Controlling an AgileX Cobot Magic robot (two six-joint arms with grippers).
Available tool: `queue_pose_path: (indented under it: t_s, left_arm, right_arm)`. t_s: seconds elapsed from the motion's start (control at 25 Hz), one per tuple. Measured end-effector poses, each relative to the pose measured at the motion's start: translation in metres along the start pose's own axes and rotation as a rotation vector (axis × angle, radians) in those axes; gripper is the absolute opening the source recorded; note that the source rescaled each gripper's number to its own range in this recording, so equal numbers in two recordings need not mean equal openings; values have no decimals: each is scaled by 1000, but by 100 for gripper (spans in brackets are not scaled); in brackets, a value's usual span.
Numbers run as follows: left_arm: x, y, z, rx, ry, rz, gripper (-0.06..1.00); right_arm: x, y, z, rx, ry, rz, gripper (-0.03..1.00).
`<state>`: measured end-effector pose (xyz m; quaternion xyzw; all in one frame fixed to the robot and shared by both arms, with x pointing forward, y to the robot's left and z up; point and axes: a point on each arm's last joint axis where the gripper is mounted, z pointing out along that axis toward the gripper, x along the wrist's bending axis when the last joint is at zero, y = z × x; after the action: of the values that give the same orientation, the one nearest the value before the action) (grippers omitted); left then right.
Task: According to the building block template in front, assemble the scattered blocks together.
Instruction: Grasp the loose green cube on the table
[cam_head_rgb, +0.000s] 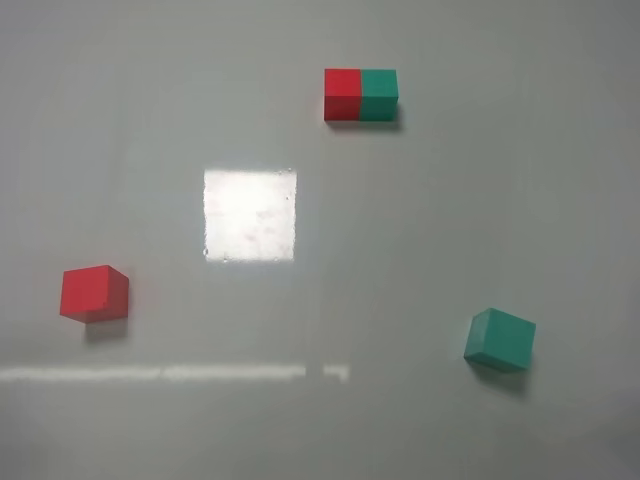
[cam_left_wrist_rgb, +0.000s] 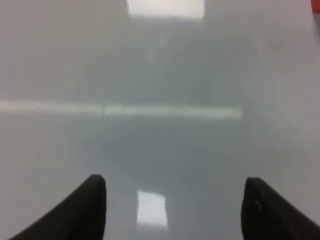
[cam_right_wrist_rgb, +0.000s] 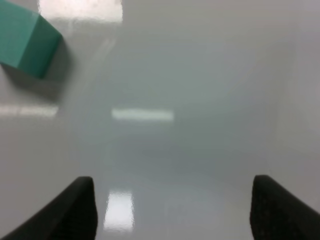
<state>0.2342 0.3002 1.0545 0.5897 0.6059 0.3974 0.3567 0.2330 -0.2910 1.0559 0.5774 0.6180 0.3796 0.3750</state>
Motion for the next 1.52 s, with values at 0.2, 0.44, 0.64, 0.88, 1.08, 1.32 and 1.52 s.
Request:
queue_pose_path:
  t_s: [0.2, 0.44, 0.64, 0.88, 1.08, 1.32, 1.52]
  left_arm:
    - [0, 0, 0, 0, 0, 0, 52]
    - [0, 0, 0, 0, 0, 0, 52]
    - [0, 0, 0, 0, 0, 0, 52]
    - [0, 0, 0, 0, 0, 0, 52]
    - [0, 0, 0, 0, 0, 0, 52]
    - [0, 0, 0, 0, 0, -2, 52]
    - [0, 0, 0, 0, 0, -3, 52]
  right_arm:
    - [0, 0, 0, 0, 0, 0, 67]
    - [0, 0, 0, 0, 0, 0, 67]
    - [0, 0, 0, -3, 0, 0, 61]
    - [-1, 40, -18, -94, -12, -72, 56]
    - [5, 103, -10, -63, 116, -221, 56]
    - [21, 122, 28, 32, 391, -469, 84]
    - [26, 120, 50, 112, 463, -681, 97]
